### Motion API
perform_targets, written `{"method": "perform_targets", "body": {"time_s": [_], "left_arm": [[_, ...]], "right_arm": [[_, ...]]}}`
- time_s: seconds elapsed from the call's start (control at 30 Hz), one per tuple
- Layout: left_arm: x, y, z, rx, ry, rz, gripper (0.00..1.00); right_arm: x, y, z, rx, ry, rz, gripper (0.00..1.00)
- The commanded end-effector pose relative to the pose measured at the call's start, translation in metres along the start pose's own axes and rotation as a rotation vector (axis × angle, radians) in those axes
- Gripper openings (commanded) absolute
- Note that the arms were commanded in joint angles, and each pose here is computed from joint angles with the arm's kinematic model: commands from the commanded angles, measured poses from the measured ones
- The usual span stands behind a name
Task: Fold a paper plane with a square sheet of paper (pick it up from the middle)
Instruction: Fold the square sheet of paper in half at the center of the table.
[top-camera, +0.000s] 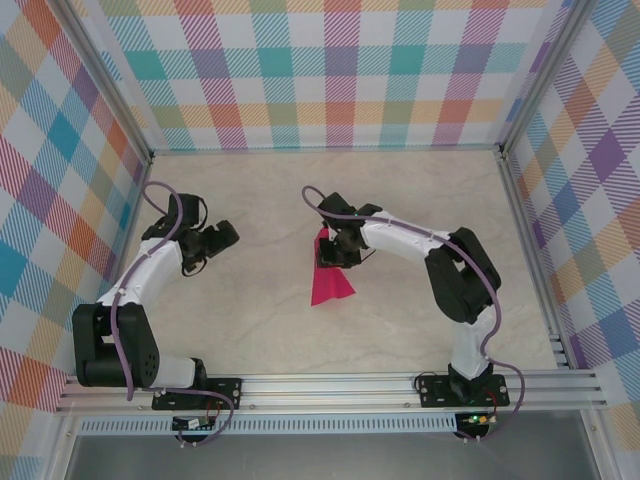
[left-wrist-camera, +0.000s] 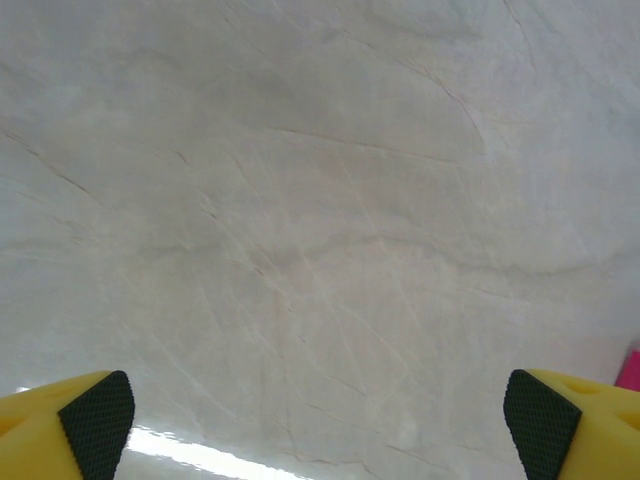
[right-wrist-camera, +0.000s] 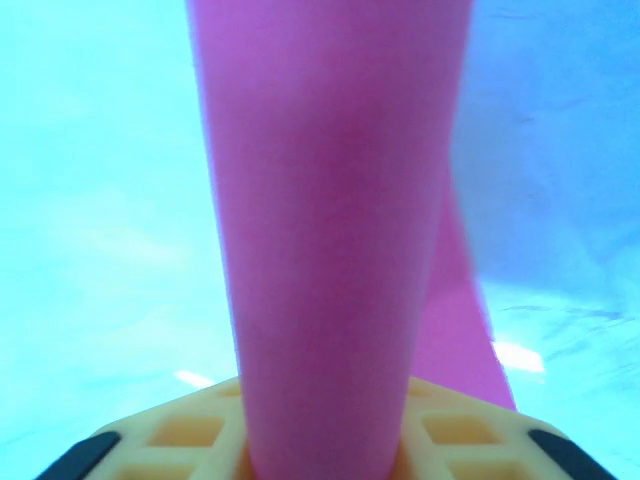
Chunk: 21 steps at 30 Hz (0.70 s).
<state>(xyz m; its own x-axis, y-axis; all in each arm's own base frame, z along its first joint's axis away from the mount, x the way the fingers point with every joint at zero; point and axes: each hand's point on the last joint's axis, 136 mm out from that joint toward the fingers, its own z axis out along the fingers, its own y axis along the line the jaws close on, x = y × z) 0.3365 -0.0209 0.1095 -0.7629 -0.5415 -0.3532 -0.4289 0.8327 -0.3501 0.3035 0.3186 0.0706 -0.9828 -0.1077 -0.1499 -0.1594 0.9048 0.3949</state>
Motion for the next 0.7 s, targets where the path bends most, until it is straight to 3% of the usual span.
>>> {"method": "perform_targets", "body": {"time_s": [0.0,0.1,0.27,0.67], "left_arm": [[0.019,-0.029,0.005,0.174,0.088,-0.054,0.94],[0.036,-0.057,0.007,0.285,0.129,-0.052,0.89],[0.064,-0.101,0.011,0.417,0.174,-0.010,0.79],[0.124,-0.150,0.042,0.449,0.297,0.100,0.53]], "right_arm": [[-0.009,0.046,-0.029,-0.325,-0.009,0.035,0.27],[-0.010,0.055,-0.036,-0.442,-0.007,0.067,0.29],[-0.010,0.033,-0.017,-0.456,0.034,0.148,0.31],[0.008,-0.030,0.021,-0.178,0.072,0.217,0.42]]}}
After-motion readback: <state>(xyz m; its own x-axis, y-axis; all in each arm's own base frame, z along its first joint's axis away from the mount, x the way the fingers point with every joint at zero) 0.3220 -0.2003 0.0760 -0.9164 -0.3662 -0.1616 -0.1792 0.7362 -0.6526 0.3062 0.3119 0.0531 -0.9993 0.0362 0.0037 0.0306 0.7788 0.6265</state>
